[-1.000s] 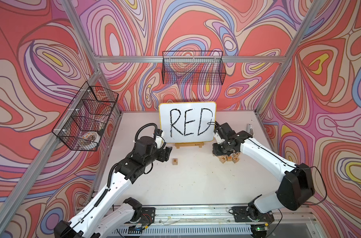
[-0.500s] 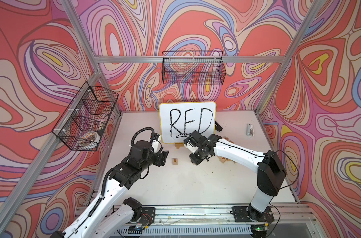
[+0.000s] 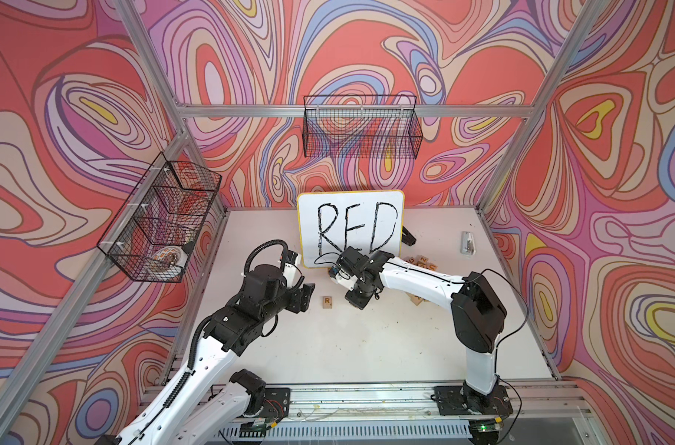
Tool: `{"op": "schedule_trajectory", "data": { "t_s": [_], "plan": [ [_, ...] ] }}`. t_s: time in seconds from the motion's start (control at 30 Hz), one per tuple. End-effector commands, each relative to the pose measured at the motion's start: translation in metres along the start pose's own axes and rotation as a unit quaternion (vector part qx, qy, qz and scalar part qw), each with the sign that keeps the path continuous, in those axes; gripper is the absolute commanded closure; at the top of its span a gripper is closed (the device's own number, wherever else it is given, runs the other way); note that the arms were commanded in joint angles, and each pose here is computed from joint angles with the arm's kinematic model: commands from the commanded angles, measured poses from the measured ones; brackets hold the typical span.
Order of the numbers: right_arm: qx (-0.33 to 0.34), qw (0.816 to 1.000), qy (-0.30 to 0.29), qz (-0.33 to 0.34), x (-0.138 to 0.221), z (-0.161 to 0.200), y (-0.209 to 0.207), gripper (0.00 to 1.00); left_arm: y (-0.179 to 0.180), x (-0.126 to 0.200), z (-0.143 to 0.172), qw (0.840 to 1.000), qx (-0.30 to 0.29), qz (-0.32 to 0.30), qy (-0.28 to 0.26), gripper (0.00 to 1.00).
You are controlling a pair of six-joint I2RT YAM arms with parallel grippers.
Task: Assemble the uppercase word "red" with letter blocks
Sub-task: Place the letter block at the center of the board.
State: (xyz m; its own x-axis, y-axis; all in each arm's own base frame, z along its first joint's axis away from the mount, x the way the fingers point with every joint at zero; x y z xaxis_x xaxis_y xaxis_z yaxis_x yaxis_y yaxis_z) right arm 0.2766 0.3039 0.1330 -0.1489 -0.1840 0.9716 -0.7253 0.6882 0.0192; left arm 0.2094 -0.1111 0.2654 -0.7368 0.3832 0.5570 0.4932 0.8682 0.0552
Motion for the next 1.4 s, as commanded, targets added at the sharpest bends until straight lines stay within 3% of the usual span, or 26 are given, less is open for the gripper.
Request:
{"op": "schedule_trajectory", "data": {
  "t_s": [0.0,0.63,1.07,1.37],
  "plan": [
    [0.039,0.999,-0.012,0.001,-0.006,-0.011,0.002,0.82,-0.002,-0.002,0.005,1.0,0.0,0.006,0.01,0.21],
    [0.103,0.994,-0.019,-0.01,-0.031,-0.018,0.004,0.78,-0.003,-0.005,0.006,1.0,-0.001,0.007,0.016,0.21],
    [0.113,0.993,-0.032,-0.005,-0.028,-0.02,0.003,0.64,-0.003,-0.005,0.006,1.0,-0.001,0.007,0.017,0.21],
    [0.114,0.993,-0.033,-0.008,-0.028,-0.018,0.004,0.61,-0.003,-0.004,0.006,1.0,-0.001,0.008,0.015,0.21]
  ]
}}
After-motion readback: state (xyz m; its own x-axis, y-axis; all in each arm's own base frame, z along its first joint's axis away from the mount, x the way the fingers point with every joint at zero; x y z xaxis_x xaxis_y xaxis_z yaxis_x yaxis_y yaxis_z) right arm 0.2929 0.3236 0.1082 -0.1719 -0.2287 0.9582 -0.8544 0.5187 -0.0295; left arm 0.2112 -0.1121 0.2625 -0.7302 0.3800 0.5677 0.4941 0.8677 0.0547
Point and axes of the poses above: each gripper's point midway between its finger pads, its own x axis back along the fingers, its own y axis along the line the jaws close on, z = x × y, the point moved 6 cm from there along x, back along the fingers, and after that the axes turned 12 degrees about -x, right-handed, at the moved point
